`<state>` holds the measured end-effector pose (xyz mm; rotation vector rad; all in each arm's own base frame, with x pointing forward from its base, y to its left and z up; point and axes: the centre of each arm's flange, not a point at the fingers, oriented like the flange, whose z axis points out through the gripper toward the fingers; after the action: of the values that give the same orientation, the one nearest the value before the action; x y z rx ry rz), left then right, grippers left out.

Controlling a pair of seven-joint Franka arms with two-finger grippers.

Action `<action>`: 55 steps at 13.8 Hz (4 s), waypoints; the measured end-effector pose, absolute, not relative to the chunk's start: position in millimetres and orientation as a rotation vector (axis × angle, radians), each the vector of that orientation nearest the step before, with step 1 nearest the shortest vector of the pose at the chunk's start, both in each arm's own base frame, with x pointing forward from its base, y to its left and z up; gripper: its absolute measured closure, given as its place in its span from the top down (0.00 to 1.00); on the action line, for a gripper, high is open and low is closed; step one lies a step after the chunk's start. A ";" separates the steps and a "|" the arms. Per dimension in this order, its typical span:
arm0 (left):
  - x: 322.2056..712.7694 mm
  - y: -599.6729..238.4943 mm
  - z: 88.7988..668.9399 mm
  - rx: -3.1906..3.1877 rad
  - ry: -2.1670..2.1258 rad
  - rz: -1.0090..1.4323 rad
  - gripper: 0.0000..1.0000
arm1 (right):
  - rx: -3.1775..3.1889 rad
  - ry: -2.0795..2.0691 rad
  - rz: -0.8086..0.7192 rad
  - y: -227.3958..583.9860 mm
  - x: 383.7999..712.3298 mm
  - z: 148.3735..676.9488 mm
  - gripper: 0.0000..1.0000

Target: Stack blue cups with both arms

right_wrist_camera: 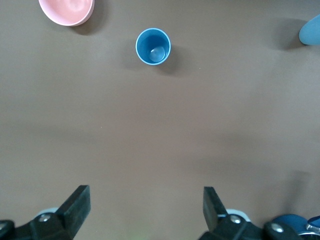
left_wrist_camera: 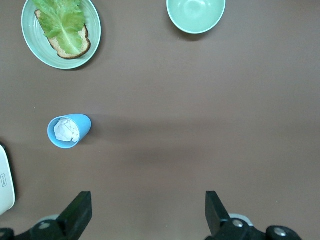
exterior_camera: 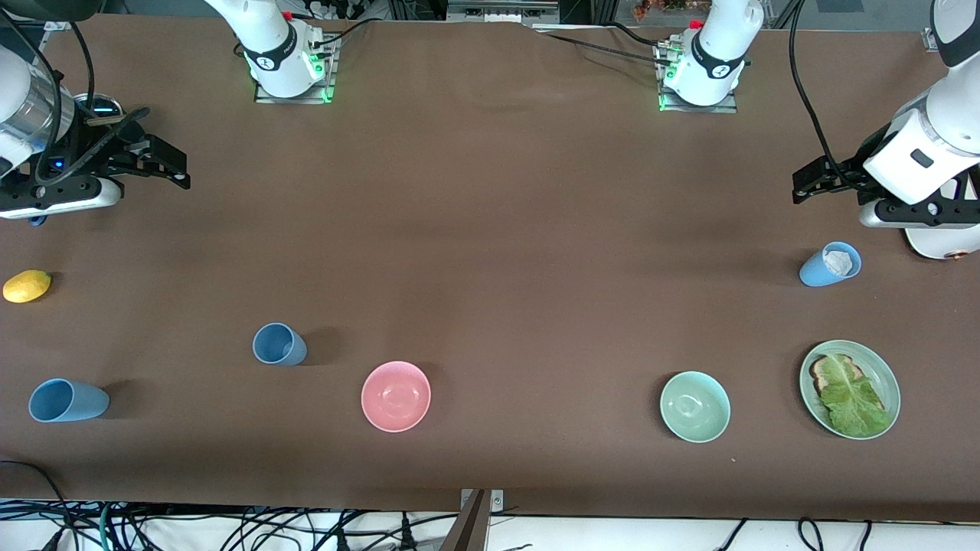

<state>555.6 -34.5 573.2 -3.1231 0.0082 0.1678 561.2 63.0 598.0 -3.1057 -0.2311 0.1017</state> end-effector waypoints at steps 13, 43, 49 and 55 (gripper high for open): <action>567.4 150.4 518.3 -3.161 0.103 0.224 1.00 | -3.097 -0.236 0.125 66.9 582.2 559.4 1.00; 542.4 254.8 227.5 -3.256 0.113 0.423 0.06 | -3.093 -0.331 0.062 52.9 737.7 270.5 0.88; 579.3 228.8 288.0 -3.266 0.221 0.406 0.06 | -3.094 -0.300 0.073 55.0 737.1 264.4 0.66; 627.6 86.9 360.6 -3.288 0.247 0.352 0.06 | -3.096 -0.270 0.074 59.4 736.8 264.5 0.35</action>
<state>627.6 86.9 360.6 -3.2879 0.2467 0.3520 736.8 59.4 264.5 -3.0957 -0.2704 0.0739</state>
